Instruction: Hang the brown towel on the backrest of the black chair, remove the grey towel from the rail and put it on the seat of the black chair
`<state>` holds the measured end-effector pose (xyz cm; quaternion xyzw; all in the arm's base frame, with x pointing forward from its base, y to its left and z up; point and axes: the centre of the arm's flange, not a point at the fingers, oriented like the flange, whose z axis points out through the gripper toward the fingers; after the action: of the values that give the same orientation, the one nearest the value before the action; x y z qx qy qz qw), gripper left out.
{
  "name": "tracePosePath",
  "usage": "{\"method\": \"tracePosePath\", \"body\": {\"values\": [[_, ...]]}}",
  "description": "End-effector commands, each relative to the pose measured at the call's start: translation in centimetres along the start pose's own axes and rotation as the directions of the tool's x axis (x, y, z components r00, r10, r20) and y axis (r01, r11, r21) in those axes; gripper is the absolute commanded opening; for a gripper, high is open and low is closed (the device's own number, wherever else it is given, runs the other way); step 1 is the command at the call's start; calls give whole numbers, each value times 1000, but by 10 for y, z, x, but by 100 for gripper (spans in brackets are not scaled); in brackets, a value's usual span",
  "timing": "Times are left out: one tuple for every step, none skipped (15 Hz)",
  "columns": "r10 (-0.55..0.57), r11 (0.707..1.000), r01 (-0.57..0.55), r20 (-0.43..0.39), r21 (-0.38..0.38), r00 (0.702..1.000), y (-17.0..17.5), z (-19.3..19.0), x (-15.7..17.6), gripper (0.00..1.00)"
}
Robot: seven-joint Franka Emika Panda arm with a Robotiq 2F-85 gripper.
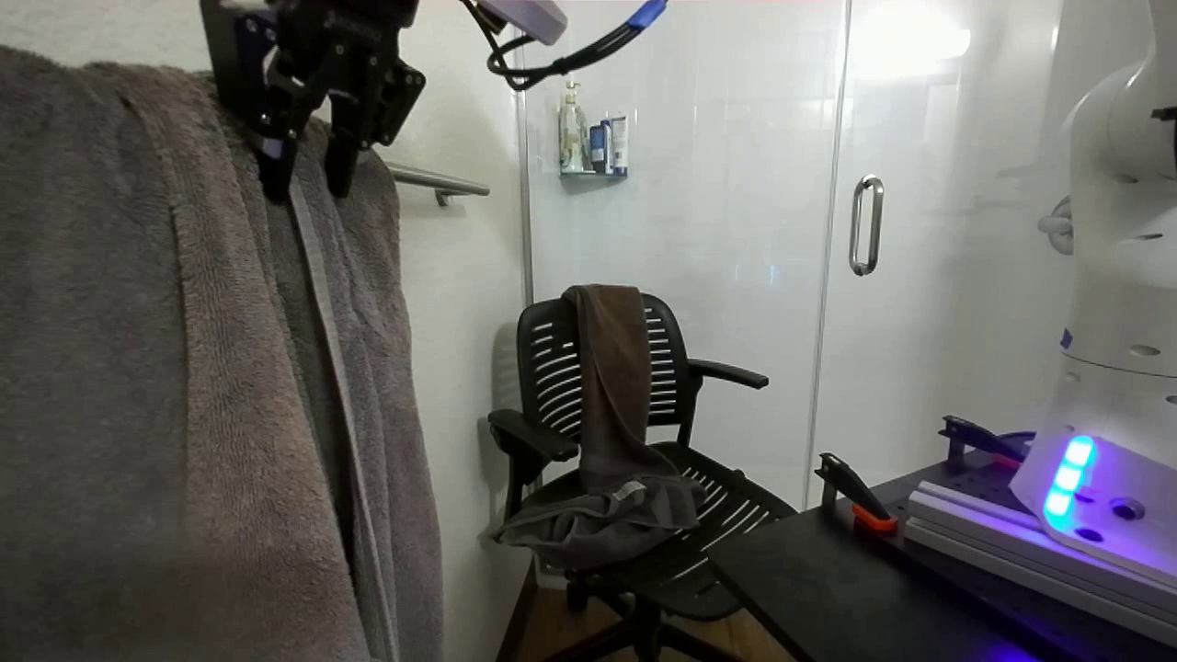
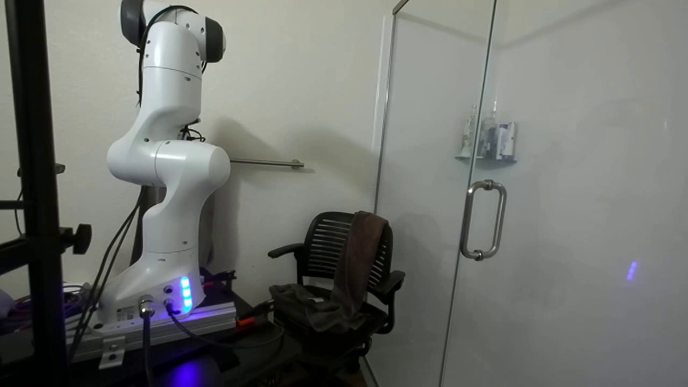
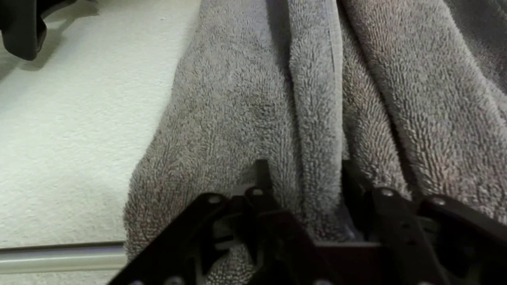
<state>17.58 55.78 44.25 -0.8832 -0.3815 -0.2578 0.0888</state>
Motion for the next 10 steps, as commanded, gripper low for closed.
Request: {"method": "tracePosePath", "body": {"values": [[7, 1000, -7, -38, 3, 999, 3, 6, -2, 18], [8, 1000, -8, -42, 3, 999, 3, 6, -2, 10], [11, 1000, -11, -45, 1, 999, 3, 6, -2, 5], [17, 1000, -18, -43, -2, 999, 3, 5, -2, 2], [28, 999, -29, -39, -14, 999, 4, 1, 0, 0], [22, 999, -24, -44, -35, 999, 2, -12, 4, 3], [10, 999, -13, -63, -52, 998, 0, -26, 7, 1], [1, 994, -10, -82, -112, 997, -4, -53, 11, 3], [12, 986, -28, -93, -166, 996, -11, -79, 13, 3], [32, 978, -51, -97, -203, 995, -14, -98, 12, 3]]}}
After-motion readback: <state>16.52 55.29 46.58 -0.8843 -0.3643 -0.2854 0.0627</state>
